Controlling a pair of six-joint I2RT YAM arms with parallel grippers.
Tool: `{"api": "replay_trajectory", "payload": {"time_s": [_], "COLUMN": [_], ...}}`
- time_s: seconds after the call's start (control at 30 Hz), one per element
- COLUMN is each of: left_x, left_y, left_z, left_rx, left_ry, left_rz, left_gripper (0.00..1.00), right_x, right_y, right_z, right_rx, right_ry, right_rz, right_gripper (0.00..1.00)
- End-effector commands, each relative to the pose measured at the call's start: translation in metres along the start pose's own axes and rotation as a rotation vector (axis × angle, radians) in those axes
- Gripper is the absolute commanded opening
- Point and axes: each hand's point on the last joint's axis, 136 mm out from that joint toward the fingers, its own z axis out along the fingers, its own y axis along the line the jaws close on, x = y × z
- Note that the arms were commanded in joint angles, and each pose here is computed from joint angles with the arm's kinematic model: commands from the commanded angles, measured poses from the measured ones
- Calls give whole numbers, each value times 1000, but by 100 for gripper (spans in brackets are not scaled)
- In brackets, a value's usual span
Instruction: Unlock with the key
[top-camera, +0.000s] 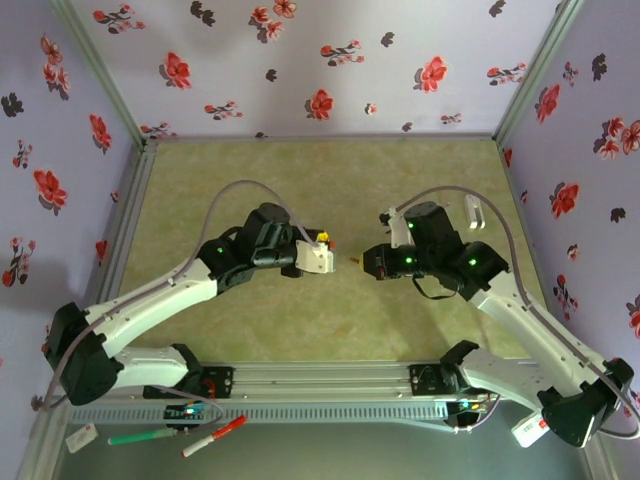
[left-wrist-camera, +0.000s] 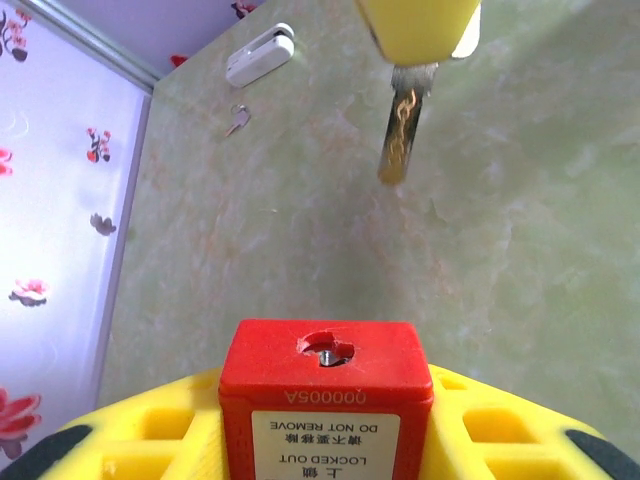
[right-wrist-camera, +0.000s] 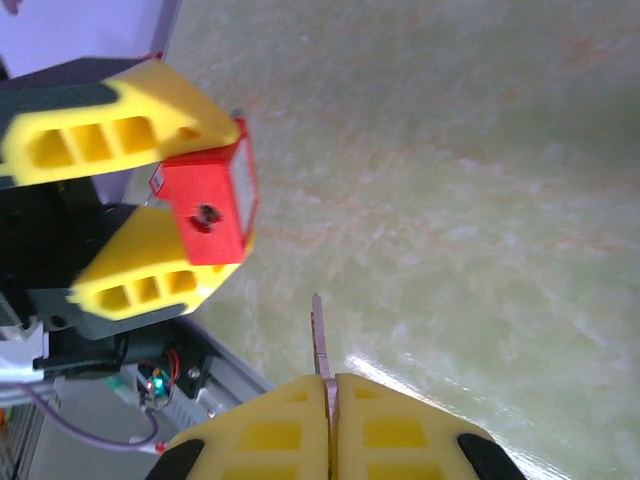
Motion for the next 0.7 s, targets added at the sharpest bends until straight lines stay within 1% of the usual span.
{"api": "replay_trajectory", "payload": {"time_s": [0.0, 0.1, 0.33, 0.67], "left_x": [-13, -17, -23, -21], "left_y": [2, 0, -6, -8], "left_z": [-2, -1, 3, 10], "left_rx": [-36, -32, -6, 9], "left_ry": [-31, -38, -47, -38], "left_rz": [117, 118, 87, 56], "left_gripper": [16, 16, 15, 14], "right_x": [-1, -2, -6, -2], "right_y": [13, 11, 19, 22], "right_z": [6, 8, 6, 8], "right_rx": [-45, -41, -91, -125], "right_ry": [6, -4, -46, -45], "right_rz": [-40, -39, -38, -24], "right_gripper": [0, 0, 0, 0]}}
